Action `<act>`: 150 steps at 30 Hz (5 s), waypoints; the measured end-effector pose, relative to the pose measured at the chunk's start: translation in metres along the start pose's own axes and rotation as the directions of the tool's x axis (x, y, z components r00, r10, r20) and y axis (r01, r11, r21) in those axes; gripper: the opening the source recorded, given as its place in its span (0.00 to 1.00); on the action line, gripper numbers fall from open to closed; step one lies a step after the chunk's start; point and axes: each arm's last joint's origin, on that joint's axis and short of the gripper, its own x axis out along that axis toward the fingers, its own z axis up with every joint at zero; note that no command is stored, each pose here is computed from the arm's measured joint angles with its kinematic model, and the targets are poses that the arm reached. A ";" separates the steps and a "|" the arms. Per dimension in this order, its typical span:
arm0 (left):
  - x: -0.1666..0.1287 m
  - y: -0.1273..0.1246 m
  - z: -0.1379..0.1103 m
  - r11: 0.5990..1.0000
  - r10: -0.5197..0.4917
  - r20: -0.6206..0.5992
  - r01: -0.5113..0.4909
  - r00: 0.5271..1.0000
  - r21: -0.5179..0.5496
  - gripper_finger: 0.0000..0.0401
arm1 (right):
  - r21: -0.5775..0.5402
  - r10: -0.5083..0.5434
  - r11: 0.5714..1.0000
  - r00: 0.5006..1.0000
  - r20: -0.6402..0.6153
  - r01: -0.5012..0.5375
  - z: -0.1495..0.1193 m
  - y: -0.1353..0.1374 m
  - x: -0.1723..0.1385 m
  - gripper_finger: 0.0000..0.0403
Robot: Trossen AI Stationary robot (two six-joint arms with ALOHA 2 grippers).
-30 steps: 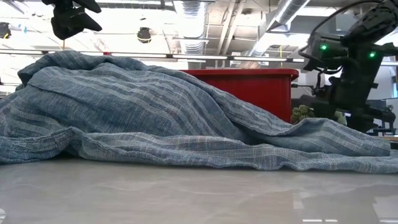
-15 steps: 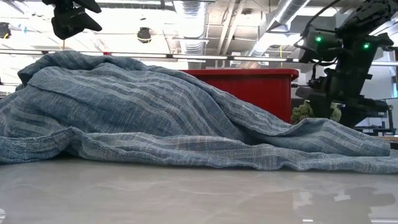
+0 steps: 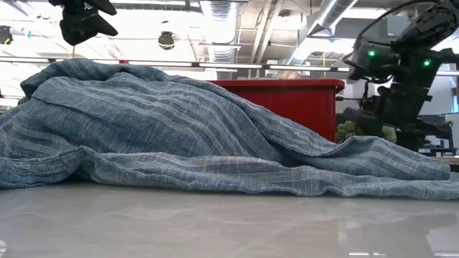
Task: Fold laundry
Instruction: Fold the blue shirt from the red laundry bin
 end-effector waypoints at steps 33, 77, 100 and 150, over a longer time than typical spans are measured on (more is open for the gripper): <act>0.000 0.002 -0.004 1.000 0.011 -0.054 -0.010 0.999 0.004 0.41 | 0.114 0.174 0.976 0.979 0.101 -0.186 0.001 0.005 -0.023 0.05; -0.012 0.024 -0.018 0.886 0.463 -0.265 -0.432 0.846 0.167 0.41 | 0.125 0.280 0.939 0.922 0.269 -0.321 0.034 -0.067 -0.112 0.48; 0.012 -0.047 -0.068 0.666 0.006 -0.615 0.456 0.788 0.591 0.38 | -0.286 0.676 0.427 0.513 -0.529 -0.858 -0.062 0.056 -0.181 0.41; 0.058 -0.005 -0.173 0.849 0.529 -0.429 -0.460 0.732 0.261 0.71 | -0.835 0.149 -0.296 0.841 -0.520 -0.464 -0.172 0.094 -0.141 0.49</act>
